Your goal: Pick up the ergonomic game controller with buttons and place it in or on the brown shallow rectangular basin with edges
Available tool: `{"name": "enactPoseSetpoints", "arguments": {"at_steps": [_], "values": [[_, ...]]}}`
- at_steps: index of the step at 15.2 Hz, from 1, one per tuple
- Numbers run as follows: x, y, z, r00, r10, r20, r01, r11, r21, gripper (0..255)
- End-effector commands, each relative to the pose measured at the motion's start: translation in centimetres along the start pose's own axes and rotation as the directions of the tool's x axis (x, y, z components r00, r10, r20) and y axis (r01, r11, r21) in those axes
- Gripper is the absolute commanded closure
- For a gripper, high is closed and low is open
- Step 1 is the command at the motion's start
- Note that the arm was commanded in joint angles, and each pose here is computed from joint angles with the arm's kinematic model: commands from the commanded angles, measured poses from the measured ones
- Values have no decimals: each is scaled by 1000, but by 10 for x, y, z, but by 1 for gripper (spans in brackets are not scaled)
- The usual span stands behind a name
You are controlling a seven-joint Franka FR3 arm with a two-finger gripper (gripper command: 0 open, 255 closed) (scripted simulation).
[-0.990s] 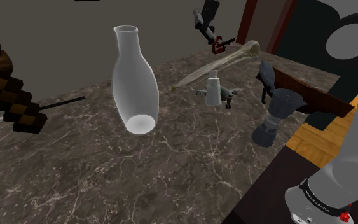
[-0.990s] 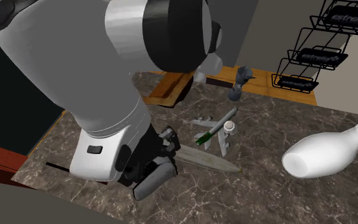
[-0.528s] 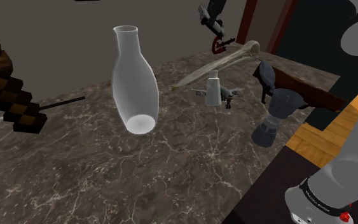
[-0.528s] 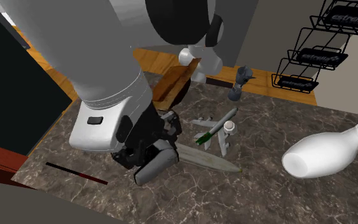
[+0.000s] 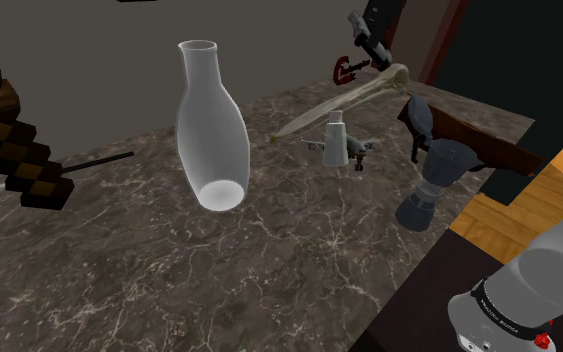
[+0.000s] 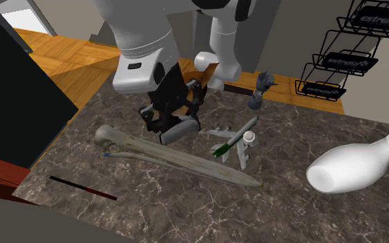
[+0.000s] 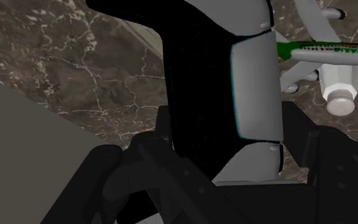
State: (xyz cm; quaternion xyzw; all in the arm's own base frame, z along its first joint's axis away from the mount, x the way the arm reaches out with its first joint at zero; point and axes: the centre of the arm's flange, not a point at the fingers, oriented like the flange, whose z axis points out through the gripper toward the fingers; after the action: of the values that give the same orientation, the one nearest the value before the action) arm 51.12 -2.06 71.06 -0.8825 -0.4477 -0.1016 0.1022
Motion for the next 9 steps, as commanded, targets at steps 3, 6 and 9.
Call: {"name": "enactPoseSetpoints", "arguments": {"at_steps": [3,6,9], "values": [[-39,-35,-8,1000,0,-1,0,1000,0,255],[-67,-62,-14,1000,0,-1,0,1000,0,255],[-95,-89,-20,1000,0,-1,0,1000,0,255]]}}
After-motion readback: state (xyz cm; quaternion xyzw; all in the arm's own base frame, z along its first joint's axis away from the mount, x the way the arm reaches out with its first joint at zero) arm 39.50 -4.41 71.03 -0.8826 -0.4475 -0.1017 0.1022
